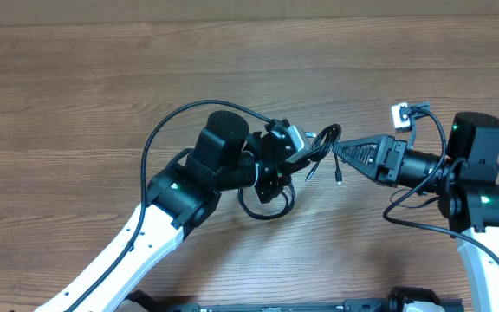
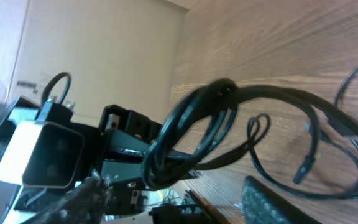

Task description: Untangle cables

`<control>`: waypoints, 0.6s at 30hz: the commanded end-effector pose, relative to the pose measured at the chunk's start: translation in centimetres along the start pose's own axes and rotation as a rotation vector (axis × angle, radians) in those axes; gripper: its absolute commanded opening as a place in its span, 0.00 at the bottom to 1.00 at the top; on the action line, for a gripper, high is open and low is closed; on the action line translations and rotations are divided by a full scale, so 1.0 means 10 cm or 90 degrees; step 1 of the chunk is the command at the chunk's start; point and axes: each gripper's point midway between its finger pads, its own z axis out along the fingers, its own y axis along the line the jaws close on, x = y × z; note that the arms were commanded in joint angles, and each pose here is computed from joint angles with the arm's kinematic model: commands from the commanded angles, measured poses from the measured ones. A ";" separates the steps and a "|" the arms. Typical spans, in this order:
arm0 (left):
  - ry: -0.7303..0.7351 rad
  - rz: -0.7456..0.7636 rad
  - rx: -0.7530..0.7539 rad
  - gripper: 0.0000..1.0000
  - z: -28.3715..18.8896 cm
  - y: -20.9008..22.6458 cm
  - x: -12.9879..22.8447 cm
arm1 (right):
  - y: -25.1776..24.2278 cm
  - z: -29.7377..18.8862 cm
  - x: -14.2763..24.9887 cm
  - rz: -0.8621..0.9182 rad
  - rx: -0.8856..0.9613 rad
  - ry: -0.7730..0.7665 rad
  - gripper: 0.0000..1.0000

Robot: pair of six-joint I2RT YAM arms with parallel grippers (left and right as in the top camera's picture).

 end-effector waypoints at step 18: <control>-0.006 0.021 -0.112 0.04 -0.09 0.28 -0.11 | 0.03 0.00 0.05 0.059 -0.007 0.012 0.43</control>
